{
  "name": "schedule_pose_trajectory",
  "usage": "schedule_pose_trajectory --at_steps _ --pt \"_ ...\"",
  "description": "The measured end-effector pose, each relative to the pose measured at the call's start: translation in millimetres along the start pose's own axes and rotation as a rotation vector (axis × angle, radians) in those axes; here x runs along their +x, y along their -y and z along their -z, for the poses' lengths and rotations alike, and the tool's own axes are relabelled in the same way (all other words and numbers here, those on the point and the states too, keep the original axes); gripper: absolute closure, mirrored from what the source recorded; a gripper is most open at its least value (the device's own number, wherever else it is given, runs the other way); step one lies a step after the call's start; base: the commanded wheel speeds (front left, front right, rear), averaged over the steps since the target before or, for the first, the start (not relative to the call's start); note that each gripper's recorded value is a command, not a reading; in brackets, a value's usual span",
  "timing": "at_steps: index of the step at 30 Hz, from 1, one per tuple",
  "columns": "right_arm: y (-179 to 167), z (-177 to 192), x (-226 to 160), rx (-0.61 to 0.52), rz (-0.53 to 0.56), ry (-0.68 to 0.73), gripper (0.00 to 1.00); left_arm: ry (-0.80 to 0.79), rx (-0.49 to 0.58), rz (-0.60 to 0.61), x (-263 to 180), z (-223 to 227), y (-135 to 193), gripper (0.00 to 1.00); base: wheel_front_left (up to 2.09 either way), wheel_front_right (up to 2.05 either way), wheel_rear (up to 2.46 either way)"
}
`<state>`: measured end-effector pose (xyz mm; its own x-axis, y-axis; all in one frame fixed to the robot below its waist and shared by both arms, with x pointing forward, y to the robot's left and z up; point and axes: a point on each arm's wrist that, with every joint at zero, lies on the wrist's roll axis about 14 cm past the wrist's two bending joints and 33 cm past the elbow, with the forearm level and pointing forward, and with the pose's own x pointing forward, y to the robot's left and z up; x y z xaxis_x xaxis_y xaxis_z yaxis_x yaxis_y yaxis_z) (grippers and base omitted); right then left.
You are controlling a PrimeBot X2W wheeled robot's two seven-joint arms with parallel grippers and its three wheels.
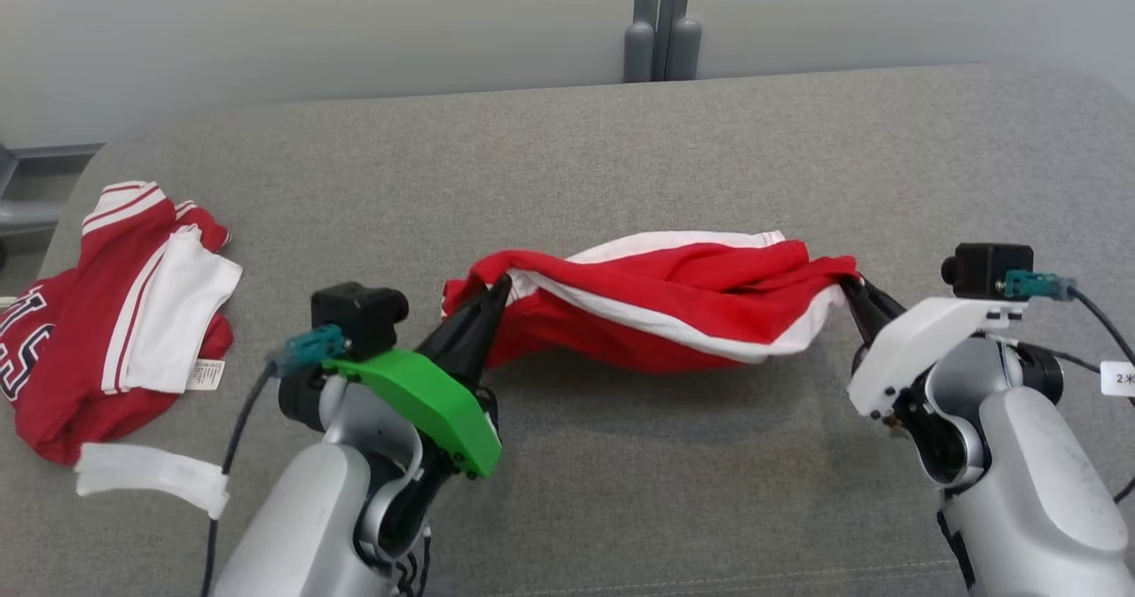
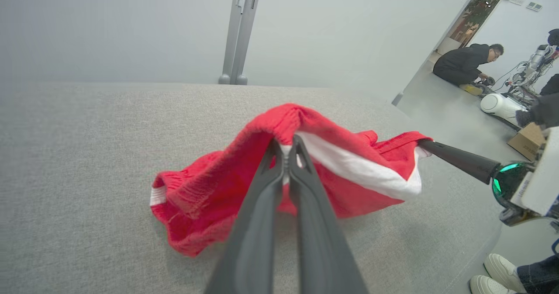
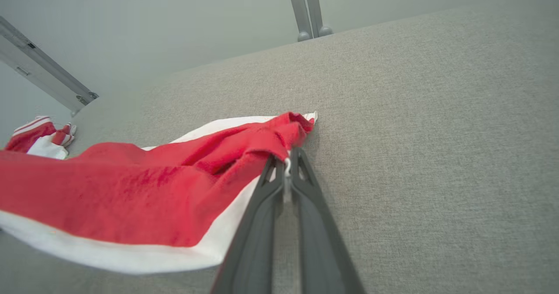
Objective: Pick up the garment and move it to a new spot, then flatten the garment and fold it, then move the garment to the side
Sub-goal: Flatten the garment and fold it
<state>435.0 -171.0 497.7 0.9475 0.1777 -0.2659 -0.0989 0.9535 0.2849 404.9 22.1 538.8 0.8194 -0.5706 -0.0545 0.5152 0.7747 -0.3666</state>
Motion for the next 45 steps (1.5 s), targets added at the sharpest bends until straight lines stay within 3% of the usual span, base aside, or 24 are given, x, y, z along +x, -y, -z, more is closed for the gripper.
schedule_pose_trajectory --at_steps 4,10,15,23,28,34,40,45 --pt "-6 -37 -1 0.093 -0.013 0.092 1.0 0.084 0.058 0.022 9 -41 3 1.0 0.0 0.0 0.0" --pt "13 -68 -7 0.247 0.019 0.18 1.0 0.191 0.118 0.037 19 -85 13 1.0 0.0 0.0 0.0" --pt "29 -53 -7 0.344 0.051 0.127 1.0 0.204 0.08 0.041 24 -89 16 1.0 0.0 0.0 0.0" --pt "-3 -64 27 0.511 -0.087 0.047 1.0 0.184 0.063 0.054 57 -110 7 1.0 0.0 0.0 0.0" --pt "-19 -107 64 0.515 -0.139 0.07 1.0 0.227 0.087 0.062 91 -158 -9 1.0 0.0 0.0 0.0" --pt "-27 -184 115 0.483 -0.146 0.207 1.0 0.357 0.122 0.055 129 -238 -41 1.0 0.0 0.0 0.0" --pt "-21 -223 143 0.435 -0.104 0.337 1.0 0.455 0.122 0.053 154 -266 -60 1.0 0.0 0.0 0.0" --pt "-19 -271 151 0.4 -0.088 0.56 1.0 0.658 0.03 0.074 164 -298 -70 1.0 0.0 0.0 0.0"
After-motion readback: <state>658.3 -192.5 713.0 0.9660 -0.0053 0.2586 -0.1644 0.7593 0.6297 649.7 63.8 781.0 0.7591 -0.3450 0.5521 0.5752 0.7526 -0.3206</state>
